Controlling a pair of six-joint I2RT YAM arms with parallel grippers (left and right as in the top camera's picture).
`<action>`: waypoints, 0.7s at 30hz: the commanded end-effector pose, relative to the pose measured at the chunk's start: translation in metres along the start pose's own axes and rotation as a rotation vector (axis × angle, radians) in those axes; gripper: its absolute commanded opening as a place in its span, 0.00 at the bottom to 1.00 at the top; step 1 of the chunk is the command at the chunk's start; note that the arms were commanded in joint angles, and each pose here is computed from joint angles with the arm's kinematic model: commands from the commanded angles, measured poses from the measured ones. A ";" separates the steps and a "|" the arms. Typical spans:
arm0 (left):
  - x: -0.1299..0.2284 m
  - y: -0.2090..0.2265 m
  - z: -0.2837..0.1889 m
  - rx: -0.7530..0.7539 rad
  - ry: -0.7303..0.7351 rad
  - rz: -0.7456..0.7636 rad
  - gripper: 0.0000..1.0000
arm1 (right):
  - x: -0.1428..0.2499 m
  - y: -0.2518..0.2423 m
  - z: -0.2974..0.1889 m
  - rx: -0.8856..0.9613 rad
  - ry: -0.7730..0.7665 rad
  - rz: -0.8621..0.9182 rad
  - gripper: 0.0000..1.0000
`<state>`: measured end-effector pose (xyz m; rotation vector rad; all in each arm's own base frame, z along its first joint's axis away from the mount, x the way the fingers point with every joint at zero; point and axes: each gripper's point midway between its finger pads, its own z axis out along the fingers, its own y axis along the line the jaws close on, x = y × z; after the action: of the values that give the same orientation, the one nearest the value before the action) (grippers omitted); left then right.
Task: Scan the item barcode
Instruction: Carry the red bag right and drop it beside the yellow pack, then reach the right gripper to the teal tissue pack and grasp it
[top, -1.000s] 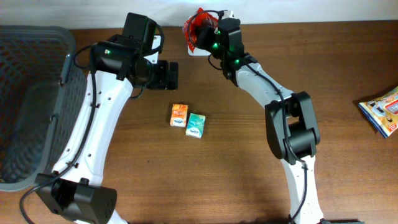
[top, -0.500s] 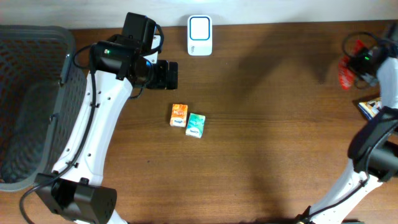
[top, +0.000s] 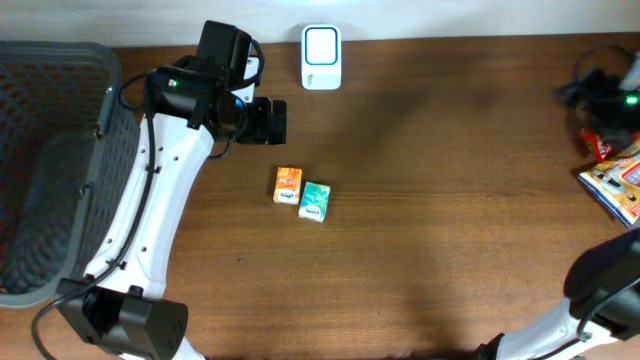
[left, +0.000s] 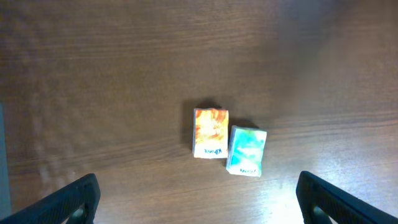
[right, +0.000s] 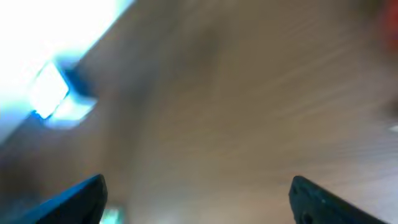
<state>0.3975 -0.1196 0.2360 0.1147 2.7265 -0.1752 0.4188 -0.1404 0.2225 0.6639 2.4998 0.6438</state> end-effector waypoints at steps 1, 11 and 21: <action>-0.002 0.001 -0.003 -0.002 -0.011 -0.008 0.99 | 0.081 0.098 0.054 -0.240 0.277 -0.276 0.90; -0.002 0.001 -0.003 -0.003 -0.011 -0.008 0.99 | 0.335 0.180 0.211 -0.280 0.644 -0.238 0.51; -0.002 0.001 -0.003 -0.003 -0.011 -0.008 0.99 | 0.356 0.156 0.267 -0.131 0.563 -0.159 0.36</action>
<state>0.3976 -0.1192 0.2359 0.1135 2.7268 -0.1744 0.3527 0.2610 0.0130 0.1952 2.8647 1.0708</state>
